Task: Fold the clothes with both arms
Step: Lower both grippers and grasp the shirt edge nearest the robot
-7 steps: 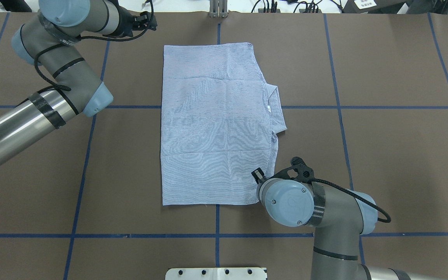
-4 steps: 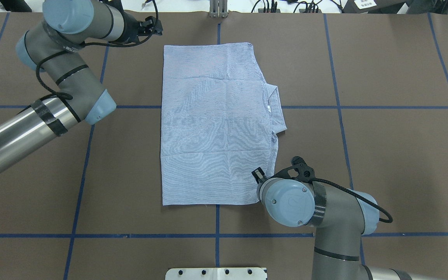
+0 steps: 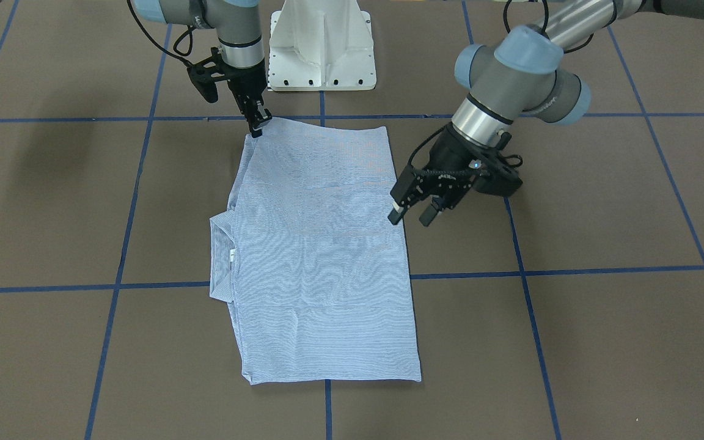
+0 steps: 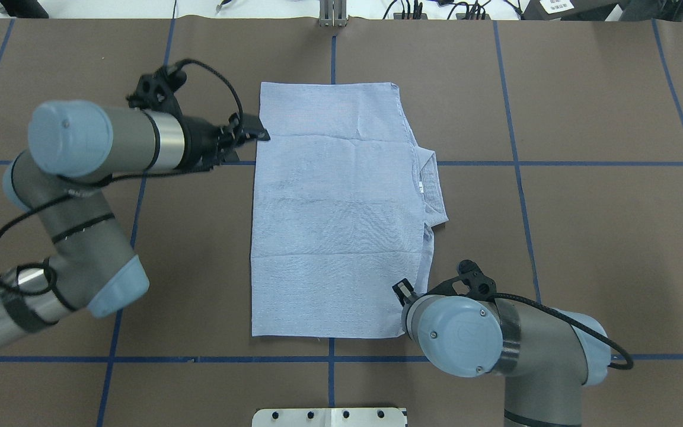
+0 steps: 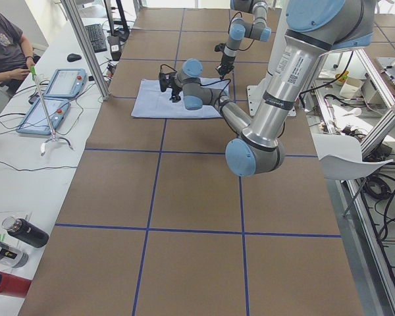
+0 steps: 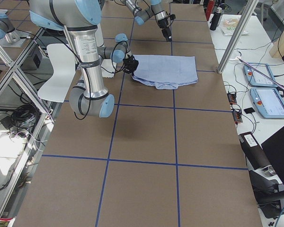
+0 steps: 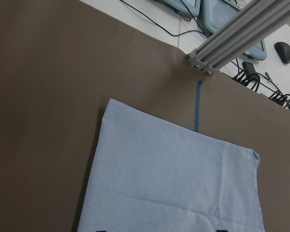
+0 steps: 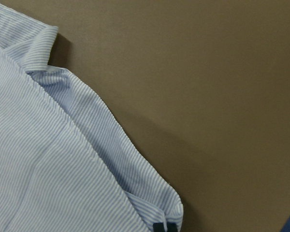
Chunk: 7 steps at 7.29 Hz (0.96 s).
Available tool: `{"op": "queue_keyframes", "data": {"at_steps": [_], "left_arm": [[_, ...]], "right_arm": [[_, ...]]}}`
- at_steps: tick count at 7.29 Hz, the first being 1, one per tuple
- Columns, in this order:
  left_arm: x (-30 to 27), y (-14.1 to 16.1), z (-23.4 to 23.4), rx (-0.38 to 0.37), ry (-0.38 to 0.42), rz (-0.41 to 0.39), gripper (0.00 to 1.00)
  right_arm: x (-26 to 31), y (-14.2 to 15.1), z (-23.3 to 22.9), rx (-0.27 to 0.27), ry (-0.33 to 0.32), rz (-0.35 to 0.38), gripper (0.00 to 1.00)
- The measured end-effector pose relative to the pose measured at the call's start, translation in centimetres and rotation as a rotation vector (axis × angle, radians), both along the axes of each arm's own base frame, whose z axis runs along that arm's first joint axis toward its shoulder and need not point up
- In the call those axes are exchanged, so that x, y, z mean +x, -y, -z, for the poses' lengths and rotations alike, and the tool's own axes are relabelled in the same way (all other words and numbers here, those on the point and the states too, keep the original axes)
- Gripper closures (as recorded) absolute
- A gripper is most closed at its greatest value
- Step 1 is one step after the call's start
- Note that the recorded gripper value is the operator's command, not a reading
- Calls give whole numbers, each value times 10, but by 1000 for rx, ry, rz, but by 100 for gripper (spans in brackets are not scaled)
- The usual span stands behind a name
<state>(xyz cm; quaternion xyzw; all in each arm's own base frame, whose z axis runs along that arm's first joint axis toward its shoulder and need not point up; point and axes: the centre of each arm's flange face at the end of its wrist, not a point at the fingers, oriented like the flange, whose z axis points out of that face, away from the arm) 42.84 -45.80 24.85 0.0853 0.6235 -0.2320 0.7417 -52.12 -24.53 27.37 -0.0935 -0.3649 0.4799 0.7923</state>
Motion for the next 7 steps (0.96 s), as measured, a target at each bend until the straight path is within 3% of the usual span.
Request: {"op": "queue_keyframes", "data": {"at_steps": [2,3,5,7], "left_arm": [[51,-112,-14,-172,-37,-34,25],[75,-159,-26,-223,-28,-36,26],[97,-207,-39,-290,11,-55,29],[106,-229,-45,-325,51,-75,35]], "right_arm": [[11,-14,-6,-8,0,17,100],[13,-16,-6,-10,2,20,100],[15,-17,-4,-12,9,24,100],[16,-17,-3,-13,12,24,100]]}}
